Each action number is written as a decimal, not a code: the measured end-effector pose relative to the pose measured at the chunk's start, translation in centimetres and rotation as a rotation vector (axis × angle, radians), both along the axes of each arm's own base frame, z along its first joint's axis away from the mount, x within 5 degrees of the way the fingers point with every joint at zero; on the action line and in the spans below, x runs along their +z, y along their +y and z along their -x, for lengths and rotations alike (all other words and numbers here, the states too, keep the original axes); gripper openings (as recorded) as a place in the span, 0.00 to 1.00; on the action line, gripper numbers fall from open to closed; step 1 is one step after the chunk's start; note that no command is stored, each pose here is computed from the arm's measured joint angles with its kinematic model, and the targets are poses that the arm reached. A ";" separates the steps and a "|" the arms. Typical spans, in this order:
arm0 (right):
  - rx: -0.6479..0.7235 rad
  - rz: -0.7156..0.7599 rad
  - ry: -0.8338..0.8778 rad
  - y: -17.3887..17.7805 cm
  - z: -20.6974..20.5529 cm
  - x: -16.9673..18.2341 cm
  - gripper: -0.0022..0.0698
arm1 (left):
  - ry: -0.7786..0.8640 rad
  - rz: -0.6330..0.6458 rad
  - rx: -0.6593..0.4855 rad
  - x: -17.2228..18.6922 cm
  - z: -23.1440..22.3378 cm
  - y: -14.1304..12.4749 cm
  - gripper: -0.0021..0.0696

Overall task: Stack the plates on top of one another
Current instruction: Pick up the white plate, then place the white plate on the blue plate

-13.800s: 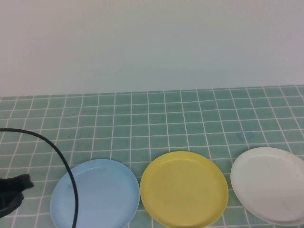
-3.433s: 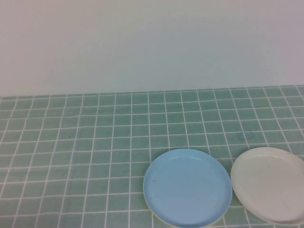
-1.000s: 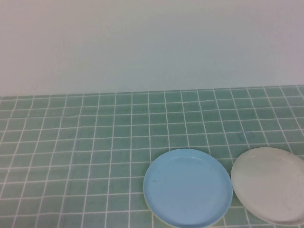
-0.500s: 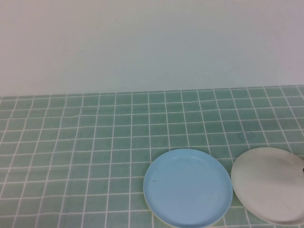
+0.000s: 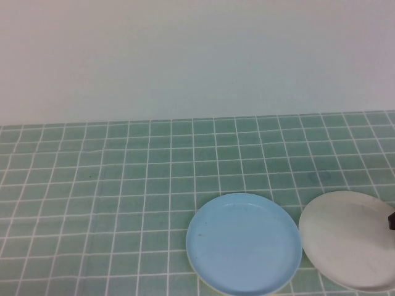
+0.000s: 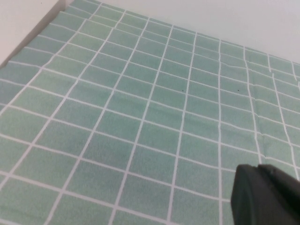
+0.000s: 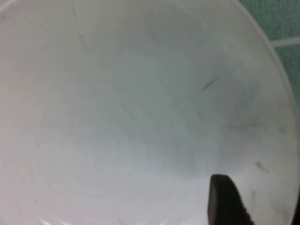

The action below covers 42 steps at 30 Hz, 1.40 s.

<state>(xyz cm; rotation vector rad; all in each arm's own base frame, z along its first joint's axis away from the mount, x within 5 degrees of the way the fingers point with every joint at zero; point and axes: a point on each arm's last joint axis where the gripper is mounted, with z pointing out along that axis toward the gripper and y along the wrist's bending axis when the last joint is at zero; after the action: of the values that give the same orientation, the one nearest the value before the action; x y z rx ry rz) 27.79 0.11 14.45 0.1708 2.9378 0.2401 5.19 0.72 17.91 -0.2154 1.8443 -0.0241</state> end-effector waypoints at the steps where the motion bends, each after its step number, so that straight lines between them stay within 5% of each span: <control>1: -0.001 -0.003 -0.001 0.0 -0.1 -0.1 0.44 | 0.000 0.000 0.000 0.0 0.0 0.0 0.03; 5: -0.001 -0.004 -0.005 0.0 -0.2 -0.3 0.41 | 0.000 0.000 0.000 0.0 0.0 0.0 0.03; 10: 0.014 0.002 -0.016 0.0 -0.2 -0.3 0.11 | 0.000 0.000 0.000 0.0 0.0 0.0 0.03; 13: 0.014 0.004 -0.021 0.0 -0.3 -0.3 0.06 | 0.000 0.000 0.000 0.0 0.0 0.0 0.03; 21: 0.019 0.010 -0.098 0.0 -0.1 1.7 0.05 | 0.000 0.000 0.000 0.0 0.0 0.0 0.03; 31: 0.043 -0.044 -0.422 0.8 1.8 9.7 0.05 | 0.000 -0.002 0.000 0.0 0.0 0.0 0.03; 42: 0.402 -0.289 -0.609 8.2 2.9 12.1 0.05 | 0.000 -0.004 0.000 0.0 0.0 0.0 0.03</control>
<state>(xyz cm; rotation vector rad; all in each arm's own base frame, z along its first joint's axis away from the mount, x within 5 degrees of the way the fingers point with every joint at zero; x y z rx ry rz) 24.84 8.30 26.58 -0.3907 2.2899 0.6454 5.19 0.73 17.91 -0.2131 1.8443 -0.0203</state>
